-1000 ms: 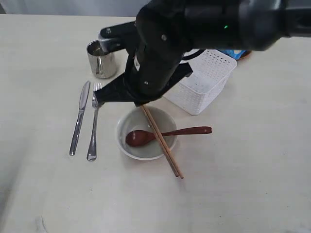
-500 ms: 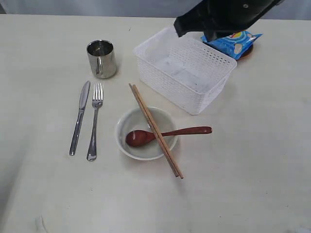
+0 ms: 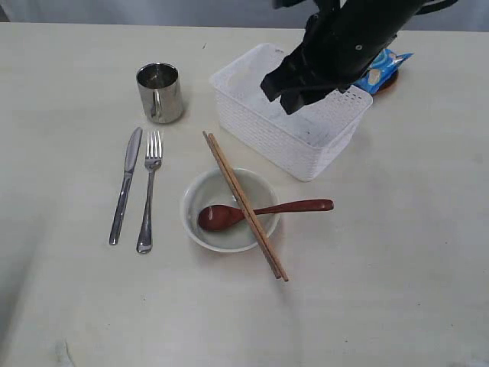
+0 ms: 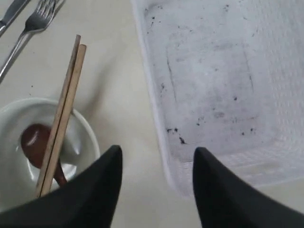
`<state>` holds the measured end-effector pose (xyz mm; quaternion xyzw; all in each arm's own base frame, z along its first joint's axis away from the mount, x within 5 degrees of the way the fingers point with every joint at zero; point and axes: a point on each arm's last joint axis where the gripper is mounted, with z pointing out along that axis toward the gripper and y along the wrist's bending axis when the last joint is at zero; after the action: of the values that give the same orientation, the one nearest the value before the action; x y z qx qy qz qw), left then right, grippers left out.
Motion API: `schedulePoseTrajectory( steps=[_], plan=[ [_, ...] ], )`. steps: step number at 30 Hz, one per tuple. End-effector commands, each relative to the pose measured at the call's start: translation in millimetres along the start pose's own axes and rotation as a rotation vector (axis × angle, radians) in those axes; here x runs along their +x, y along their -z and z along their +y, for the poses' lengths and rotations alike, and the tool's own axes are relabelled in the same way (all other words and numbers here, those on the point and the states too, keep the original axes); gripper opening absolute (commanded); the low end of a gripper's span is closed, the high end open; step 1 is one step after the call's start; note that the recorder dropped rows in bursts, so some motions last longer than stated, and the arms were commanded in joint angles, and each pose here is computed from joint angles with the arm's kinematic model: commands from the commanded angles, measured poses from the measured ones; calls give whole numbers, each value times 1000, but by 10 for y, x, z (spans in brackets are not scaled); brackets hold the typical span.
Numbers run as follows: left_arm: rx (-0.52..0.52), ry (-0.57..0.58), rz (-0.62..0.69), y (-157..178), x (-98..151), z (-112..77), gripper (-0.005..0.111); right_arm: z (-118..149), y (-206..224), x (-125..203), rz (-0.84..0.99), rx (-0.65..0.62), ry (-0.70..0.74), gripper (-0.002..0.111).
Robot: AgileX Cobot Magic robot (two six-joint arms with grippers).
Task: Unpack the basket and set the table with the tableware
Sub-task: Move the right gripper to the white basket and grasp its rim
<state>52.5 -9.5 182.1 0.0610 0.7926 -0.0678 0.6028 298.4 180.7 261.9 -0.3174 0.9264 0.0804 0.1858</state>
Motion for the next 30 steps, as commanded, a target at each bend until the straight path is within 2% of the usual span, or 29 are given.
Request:
schedulePoseTrajectory(
  steps=[1,6,18,20,23,30],
  plan=[
    [3,-5,-10,-2,0,-1,0,-9,-193,-59,-11,-4,21,46],
    [3,-5,-10,-2,0,-1,0,-25,-403,-38,42,-10,25,34],
    [3,-5,-10,-2,0,-1,0,-51,-792,21,131,-9,67,34],
    [3,-5,-10,-2,0,-1,0,-58,-830,17,126,-4,69,24],
    [3,-5,-10,-2,0,-1,0,-85,-834,-19,88,25,101,0],
    [3,-5,-10,-2,0,-1,0,-114,-527,-262,3,69,150,-1]
  ],
)
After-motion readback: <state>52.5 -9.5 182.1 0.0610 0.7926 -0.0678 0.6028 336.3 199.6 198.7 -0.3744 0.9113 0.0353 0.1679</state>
